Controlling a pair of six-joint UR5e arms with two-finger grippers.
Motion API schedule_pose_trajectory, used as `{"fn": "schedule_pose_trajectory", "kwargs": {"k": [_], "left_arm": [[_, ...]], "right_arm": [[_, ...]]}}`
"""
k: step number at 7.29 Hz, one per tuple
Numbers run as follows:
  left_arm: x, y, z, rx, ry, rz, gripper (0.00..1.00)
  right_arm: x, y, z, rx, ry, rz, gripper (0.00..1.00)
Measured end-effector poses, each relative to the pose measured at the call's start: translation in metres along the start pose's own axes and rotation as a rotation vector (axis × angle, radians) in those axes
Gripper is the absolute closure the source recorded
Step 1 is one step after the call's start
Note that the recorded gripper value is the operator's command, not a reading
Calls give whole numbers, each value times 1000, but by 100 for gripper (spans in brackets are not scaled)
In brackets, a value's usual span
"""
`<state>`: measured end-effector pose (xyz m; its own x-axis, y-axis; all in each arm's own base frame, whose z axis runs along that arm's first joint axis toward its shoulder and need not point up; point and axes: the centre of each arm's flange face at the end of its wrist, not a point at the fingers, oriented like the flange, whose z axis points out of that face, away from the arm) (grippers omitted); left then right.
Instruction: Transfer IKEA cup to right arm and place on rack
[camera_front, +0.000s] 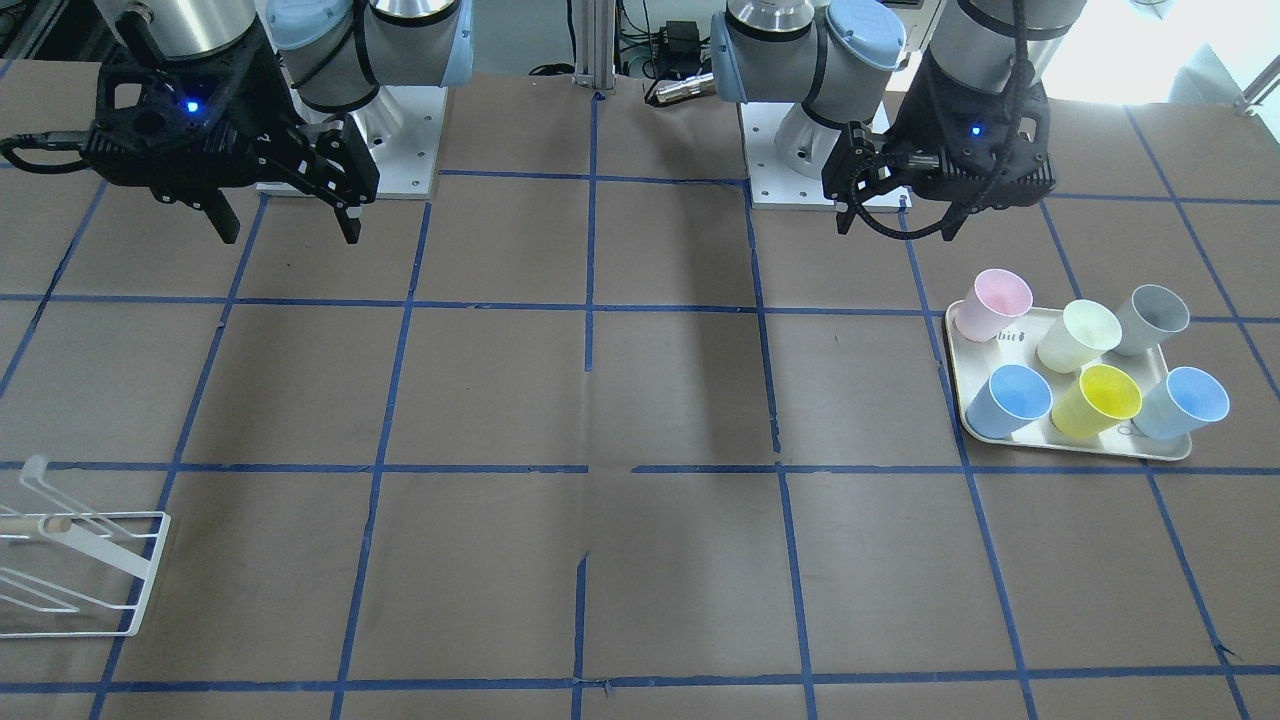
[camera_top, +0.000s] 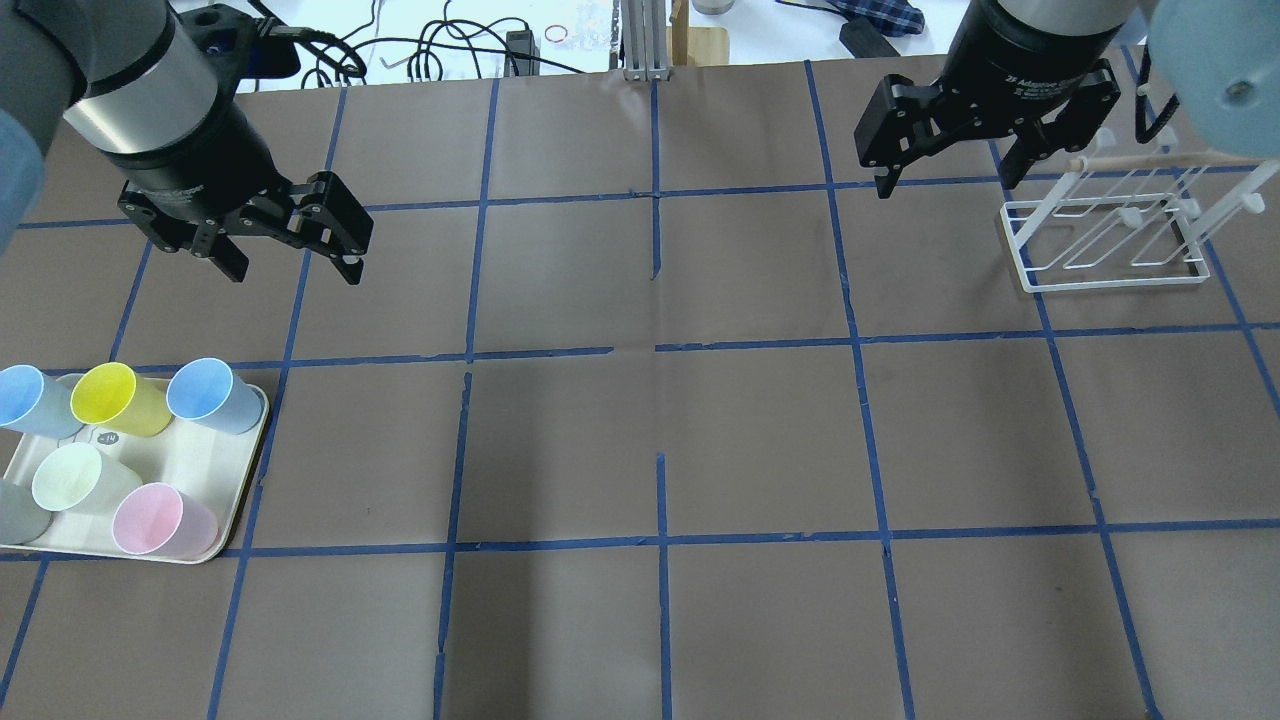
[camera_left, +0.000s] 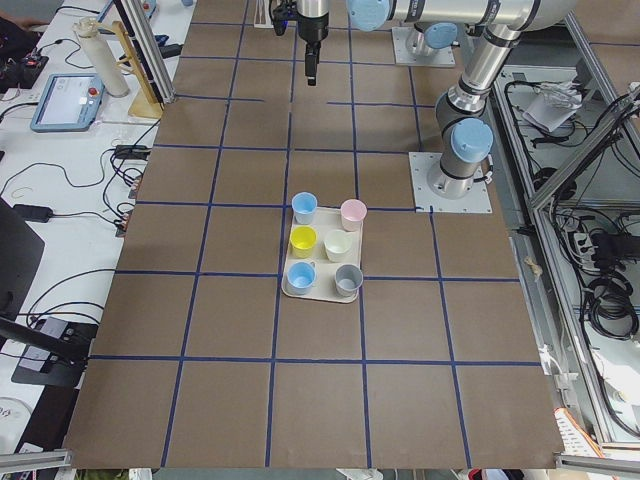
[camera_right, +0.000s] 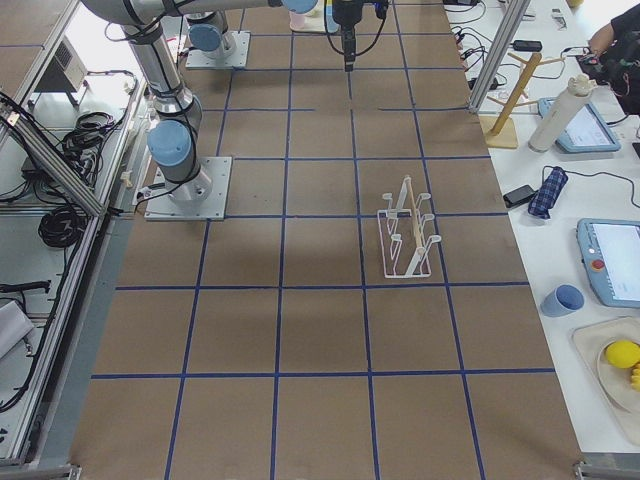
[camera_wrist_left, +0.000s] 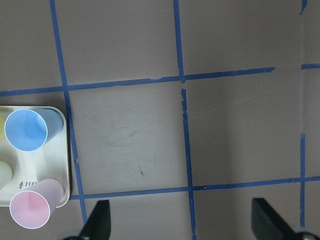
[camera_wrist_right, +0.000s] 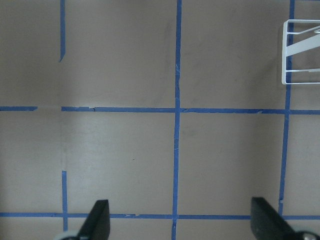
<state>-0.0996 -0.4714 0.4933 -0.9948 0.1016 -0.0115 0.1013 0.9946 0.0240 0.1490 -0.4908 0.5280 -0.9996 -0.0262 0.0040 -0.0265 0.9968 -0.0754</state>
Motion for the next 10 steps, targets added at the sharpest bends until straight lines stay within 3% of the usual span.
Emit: {"fn": "schedule_pose_trajectory", "kwargs": {"k": [2,5,7,10], "left_arm": [[-38,-18,28,-45,16,39,0],[-152,-41,81,-94,61,239,0],[-224,-52,130,-69,68,352,0],[-281,-53,223,6,7,512,0]], "right_arm": [[0,0,0,0,-1,-1,0],[0,0,1,-2,-2,0,0],[0,0,1,-1,-3,1,0],[0,-1,1,-1,-3,2,0]]}}
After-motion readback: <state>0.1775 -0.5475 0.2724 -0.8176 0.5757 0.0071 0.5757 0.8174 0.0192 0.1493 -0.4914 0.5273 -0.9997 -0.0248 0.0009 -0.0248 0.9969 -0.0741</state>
